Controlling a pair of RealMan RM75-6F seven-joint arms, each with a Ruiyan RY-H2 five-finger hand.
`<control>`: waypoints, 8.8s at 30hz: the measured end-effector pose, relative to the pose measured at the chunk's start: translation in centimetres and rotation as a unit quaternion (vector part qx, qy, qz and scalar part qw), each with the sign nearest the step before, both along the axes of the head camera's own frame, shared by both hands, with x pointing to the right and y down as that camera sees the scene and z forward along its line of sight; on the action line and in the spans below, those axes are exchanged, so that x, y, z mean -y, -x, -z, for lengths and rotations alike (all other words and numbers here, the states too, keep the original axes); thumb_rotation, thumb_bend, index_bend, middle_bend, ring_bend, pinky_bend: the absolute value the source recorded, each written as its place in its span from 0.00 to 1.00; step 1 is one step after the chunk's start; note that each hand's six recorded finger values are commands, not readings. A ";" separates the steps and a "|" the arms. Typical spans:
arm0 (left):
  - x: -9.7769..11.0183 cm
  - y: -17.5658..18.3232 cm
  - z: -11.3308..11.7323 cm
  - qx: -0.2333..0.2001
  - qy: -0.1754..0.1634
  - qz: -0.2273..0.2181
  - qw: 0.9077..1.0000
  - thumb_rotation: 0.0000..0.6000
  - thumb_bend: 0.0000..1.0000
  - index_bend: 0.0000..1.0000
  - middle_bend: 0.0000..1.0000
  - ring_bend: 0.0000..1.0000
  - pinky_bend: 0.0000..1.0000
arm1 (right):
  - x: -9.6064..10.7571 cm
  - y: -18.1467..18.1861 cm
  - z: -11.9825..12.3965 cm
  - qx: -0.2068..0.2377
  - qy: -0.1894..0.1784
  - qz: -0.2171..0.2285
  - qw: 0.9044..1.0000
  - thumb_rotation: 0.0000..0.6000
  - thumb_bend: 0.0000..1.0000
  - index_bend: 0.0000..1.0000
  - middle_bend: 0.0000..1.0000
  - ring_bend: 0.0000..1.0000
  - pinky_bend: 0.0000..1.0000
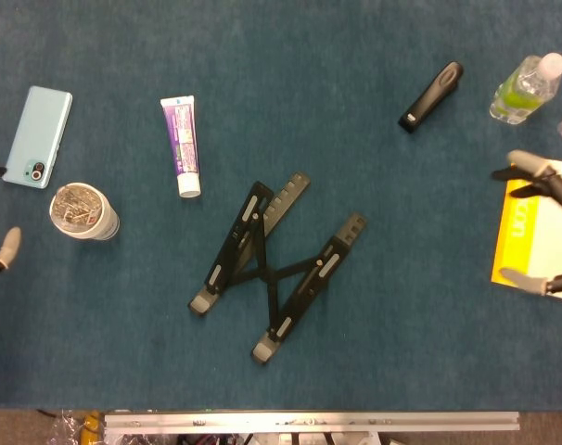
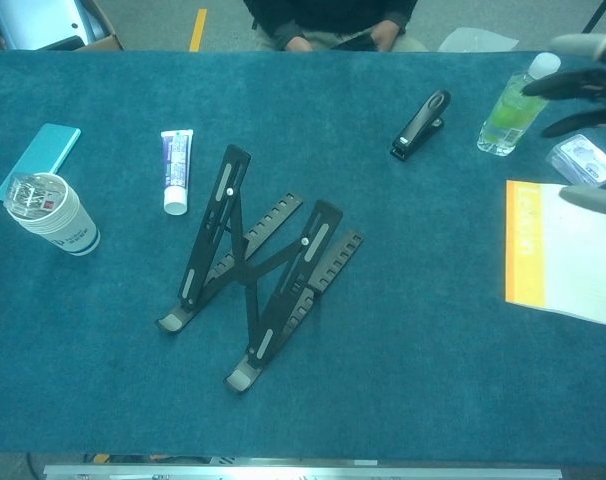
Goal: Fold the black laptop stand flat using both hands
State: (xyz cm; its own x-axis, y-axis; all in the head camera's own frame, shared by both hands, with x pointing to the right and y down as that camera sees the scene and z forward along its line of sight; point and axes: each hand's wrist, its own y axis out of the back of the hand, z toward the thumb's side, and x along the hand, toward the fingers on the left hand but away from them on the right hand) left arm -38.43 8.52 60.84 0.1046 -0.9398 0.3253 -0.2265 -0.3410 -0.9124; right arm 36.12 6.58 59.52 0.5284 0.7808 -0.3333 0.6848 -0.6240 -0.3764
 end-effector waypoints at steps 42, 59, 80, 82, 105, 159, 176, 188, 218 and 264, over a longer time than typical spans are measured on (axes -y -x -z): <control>4.2 -10.6 -1.2 -0.132 0.107 -0.160 0.972 0.78 0.36 0.19 0.17 0.13 0.09 | -2.6 4.7 -1.3 0.102 0.074 0.066 0.990 1.00 0.14 0.08 0.19 0.10 0.22; 6.0 -15.8 -3.3 -0.260 0.250 -0.136 0.922 0.76 0.34 0.19 0.18 0.13 0.09 | -3.0 3.9 -0.7 0.097 0.054 0.075 0.991 1.00 0.14 0.08 0.19 0.09 0.22; 7.5 -19.2 -5.8 -0.353 0.368 -0.062 0.858 0.65 0.34 0.19 0.18 0.14 0.10 | -2.9 2.8 -1.3 0.098 0.056 0.067 0.991 1.00 0.14 0.08 0.19 0.09 0.22; 7.3 -19.4 -6.0 -0.362 0.374 -0.057 0.852 0.65 0.34 0.19 0.19 0.14 0.11 | -2.8 2.7 -1.3 0.098 0.057 0.066 0.991 1.00 0.14 0.08 0.19 0.09 0.22; 5.2 -20.2 -7.9 -0.435 0.419 -0.014 0.797 0.62 0.34 0.19 0.20 0.15 0.11 | -2.7 1.8 -1.8 0.094 0.061 0.052 0.992 1.00 0.14 0.08 0.19 0.09 0.22; 3.0 -14.1 -4.8 -0.560 0.493 0.033 0.665 0.52 0.34 0.19 0.34 0.27 0.17 | -2.9 2.7 -1.1 0.087 0.059 0.038 0.994 1.00 0.14 0.08 0.19 0.09 0.22; 2.1 -12.4 -3.7 -0.581 0.508 0.035 0.635 0.43 0.34 0.19 0.34 0.27 0.17 | -3.1 3.4 -1.0 0.083 0.064 0.040 0.994 1.00 0.14 0.08 0.19 0.09 0.22; 1.6 -10.8 -3.5 -0.583 0.498 0.043 0.641 0.42 0.34 0.19 0.34 0.27 0.17 | -3.2 3.7 -1.0 0.082 0.064 0.043 0.994 1.00 0.14 0.08 0.19 0.09 0.22; 3.7 -15.2 -5.5 -0.565 0.509 0.021 0.649 0.17 0.34 0.19 0.29 0.21 0.17 | -2.9 2.2 -1.1 0.081 0.064 0.025 0.994 1.00 0.14 0.08 0.19 0.09 0.22; 1.1 -15.1 -8.0 -0.547 0.549 0.038 0.631 0.15 0.34 0.19 0.30 0.23 0.18 | -3.4 2.6 -2.0 0.070 0.078 0.035 0.994 1.00 0.14 0.08 0.19 0.08 0.22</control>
